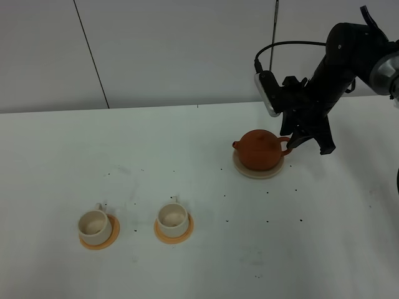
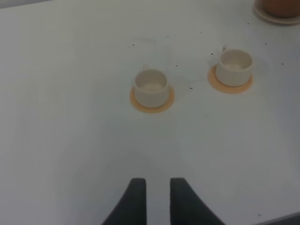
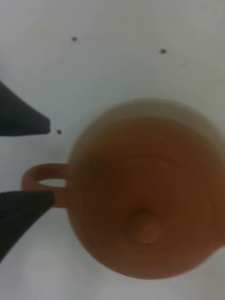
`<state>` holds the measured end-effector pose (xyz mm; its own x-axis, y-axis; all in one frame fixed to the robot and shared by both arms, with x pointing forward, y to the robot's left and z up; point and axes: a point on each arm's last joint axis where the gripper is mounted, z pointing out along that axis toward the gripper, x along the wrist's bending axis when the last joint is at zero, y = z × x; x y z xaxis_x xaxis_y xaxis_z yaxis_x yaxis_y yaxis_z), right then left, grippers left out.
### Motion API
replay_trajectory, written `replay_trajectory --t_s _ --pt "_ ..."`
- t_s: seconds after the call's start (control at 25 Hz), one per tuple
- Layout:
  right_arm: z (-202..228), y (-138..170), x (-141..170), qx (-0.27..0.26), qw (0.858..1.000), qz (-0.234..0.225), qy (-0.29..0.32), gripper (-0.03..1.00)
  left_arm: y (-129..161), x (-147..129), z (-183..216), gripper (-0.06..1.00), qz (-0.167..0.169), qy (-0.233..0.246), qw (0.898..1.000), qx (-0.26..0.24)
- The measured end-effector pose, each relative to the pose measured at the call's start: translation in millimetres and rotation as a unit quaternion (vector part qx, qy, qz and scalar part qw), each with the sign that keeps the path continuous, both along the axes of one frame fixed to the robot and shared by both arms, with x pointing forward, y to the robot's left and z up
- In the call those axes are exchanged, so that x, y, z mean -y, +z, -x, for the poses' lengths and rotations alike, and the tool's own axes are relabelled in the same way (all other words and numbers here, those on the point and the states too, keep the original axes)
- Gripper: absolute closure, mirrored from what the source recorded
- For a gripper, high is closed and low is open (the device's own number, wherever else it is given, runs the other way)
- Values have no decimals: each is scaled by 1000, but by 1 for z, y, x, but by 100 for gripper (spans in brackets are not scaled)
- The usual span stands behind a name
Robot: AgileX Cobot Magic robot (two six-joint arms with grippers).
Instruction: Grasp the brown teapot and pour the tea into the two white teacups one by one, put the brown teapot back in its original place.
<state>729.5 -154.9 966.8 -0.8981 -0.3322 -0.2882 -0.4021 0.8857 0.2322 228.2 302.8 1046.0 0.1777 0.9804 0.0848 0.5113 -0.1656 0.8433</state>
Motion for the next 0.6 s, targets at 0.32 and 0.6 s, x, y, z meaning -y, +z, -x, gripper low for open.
replay_trajectory --t_s 0.32,0.6 --pt "-3 1 -3 23 1000 -6 1 67 0 0 0 75 0 0 1000 0" --pt "-5 2 -5 37 999 -9 0 67 0 0 0 75 0 0 1000 0"
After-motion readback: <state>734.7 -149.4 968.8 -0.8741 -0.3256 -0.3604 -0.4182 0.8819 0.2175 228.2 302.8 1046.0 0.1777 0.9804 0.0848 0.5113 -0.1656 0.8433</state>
